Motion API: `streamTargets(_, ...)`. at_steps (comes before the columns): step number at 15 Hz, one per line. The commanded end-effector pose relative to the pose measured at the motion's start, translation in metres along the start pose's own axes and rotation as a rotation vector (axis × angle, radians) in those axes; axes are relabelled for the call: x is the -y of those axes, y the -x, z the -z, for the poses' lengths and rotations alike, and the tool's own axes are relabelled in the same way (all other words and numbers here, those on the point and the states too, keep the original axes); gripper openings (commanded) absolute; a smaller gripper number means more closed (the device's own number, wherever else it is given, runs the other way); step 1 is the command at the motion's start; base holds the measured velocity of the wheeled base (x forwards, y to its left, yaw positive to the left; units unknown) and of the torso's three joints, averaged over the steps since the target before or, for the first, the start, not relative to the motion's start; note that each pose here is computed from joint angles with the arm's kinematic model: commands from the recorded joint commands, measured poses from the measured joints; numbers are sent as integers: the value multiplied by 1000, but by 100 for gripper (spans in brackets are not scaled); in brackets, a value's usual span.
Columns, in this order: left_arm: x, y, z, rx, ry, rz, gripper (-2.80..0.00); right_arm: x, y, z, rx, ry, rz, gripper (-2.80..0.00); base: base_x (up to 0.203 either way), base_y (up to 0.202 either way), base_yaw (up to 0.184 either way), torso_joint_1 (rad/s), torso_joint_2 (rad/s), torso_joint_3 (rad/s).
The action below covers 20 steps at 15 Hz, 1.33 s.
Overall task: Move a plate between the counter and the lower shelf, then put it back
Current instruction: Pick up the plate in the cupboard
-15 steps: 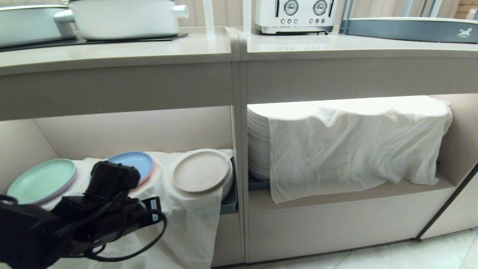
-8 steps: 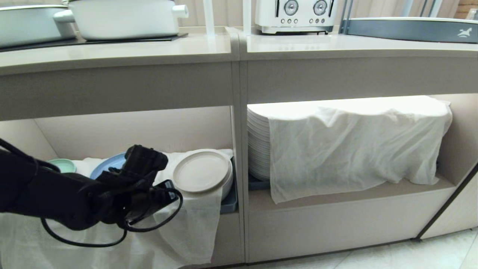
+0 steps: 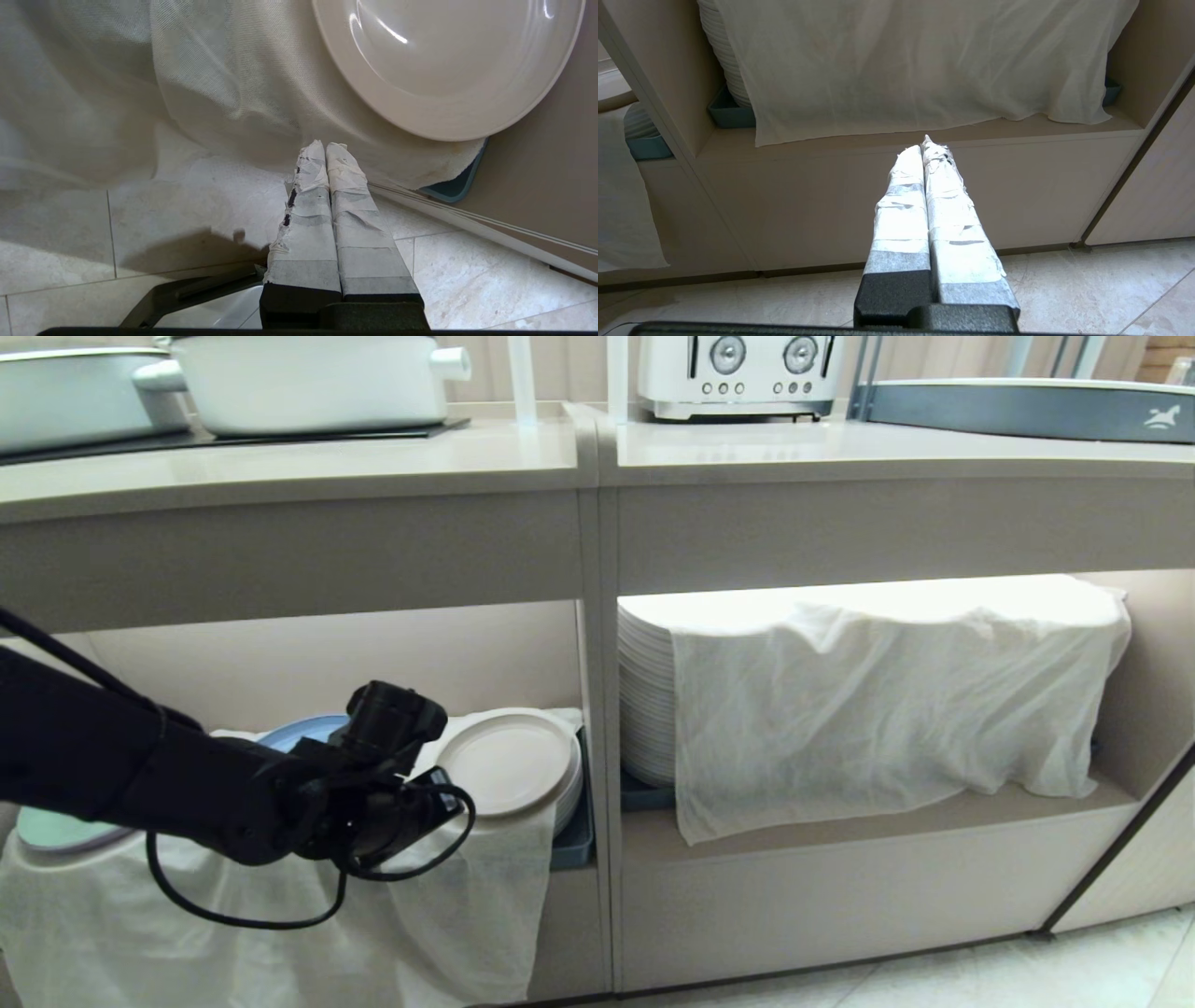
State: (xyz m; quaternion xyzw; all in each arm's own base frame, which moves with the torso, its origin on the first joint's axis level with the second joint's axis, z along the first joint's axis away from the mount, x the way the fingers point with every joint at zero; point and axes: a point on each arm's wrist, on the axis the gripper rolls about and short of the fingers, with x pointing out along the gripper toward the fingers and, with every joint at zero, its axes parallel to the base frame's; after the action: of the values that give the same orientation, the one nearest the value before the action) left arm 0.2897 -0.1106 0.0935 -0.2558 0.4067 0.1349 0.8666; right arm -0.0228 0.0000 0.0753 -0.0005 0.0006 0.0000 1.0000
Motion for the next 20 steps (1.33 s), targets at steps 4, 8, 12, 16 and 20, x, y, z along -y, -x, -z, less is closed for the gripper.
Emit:
streamTargets(4,5,-13,0,-6,4,-11,-280,0,0,0,0,1,0,-280,0,0,0,0,0,0)
streamTargets(8,16,-19,-6,8,27,6,-280,0,0,0,0,1,0,-280,0,0,0,0,0,0)
streamTargets(12,20,-26,-7,6,31,5,0,0,0,0,0,1,0,-280,0,0,0,0,0,0)
streamTargets(16,19,-31,-5,-1,51,-6,0,0,0,0,0,1,0,-280,0,0,0,0,0,0)
streamTargets(20,22,-39,-5,2,51,-11,0,0,0,0,0,1,0,-280,0,0,0,0,0,0)
